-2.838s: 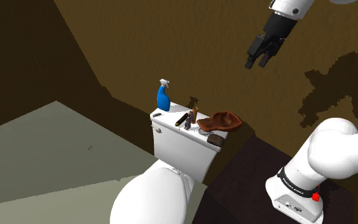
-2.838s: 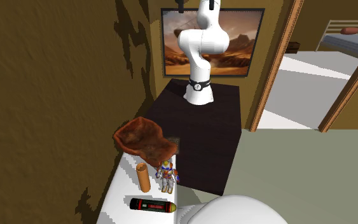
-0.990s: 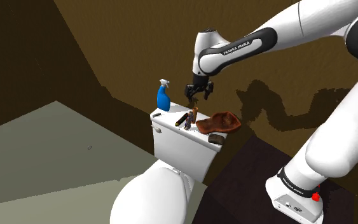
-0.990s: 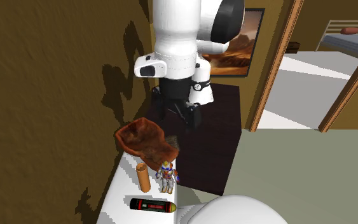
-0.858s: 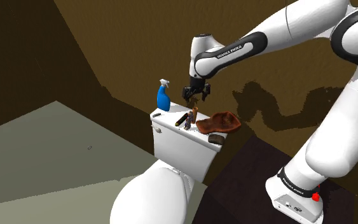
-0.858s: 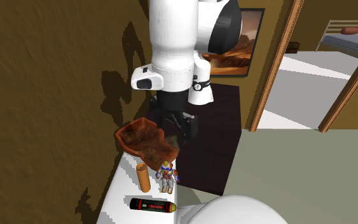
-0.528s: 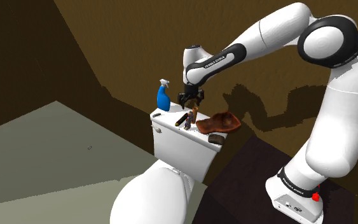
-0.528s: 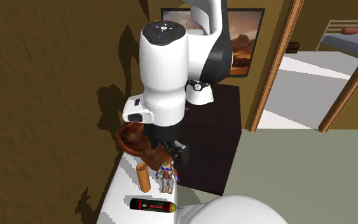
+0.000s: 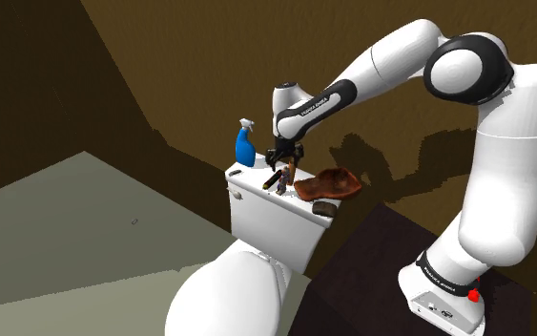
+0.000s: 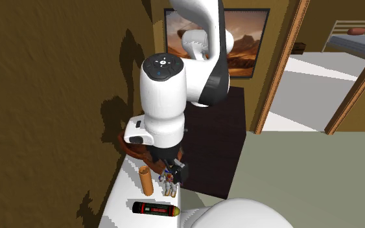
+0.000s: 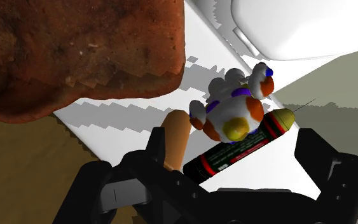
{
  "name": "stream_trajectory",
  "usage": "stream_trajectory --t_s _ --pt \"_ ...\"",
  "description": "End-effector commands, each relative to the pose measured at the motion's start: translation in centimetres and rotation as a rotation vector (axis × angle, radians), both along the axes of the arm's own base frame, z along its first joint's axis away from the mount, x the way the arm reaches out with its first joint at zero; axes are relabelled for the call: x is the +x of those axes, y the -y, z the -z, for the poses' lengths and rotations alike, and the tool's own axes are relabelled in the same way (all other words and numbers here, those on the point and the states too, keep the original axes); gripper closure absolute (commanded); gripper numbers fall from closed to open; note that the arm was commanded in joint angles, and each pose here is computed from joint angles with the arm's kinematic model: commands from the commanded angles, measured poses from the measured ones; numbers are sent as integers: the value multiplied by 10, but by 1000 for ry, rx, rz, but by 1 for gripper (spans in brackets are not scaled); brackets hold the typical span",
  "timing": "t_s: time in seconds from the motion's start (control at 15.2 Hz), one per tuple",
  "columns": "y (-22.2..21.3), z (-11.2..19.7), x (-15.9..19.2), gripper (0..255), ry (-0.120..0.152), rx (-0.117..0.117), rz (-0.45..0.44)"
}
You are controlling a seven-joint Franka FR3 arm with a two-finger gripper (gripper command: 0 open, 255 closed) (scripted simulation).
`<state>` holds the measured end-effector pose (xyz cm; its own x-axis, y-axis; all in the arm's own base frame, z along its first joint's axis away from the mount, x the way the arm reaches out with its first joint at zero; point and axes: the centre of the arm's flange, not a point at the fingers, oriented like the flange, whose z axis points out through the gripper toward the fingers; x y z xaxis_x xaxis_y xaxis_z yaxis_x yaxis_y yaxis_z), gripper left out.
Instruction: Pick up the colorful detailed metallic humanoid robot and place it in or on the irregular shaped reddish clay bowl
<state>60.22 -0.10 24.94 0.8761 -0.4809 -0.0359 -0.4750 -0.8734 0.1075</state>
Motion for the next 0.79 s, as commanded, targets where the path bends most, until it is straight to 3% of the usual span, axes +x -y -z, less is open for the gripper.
stream_trajectory --t_s 0.0,0.46,0.53,0.73 --pt "0 7 -2 0 1 0 0" --pt "0 7 -2 0 1 0 0" --pt "0 7 -2 255 1 0 0" --pt "0 7 -2 255 1 0 0"
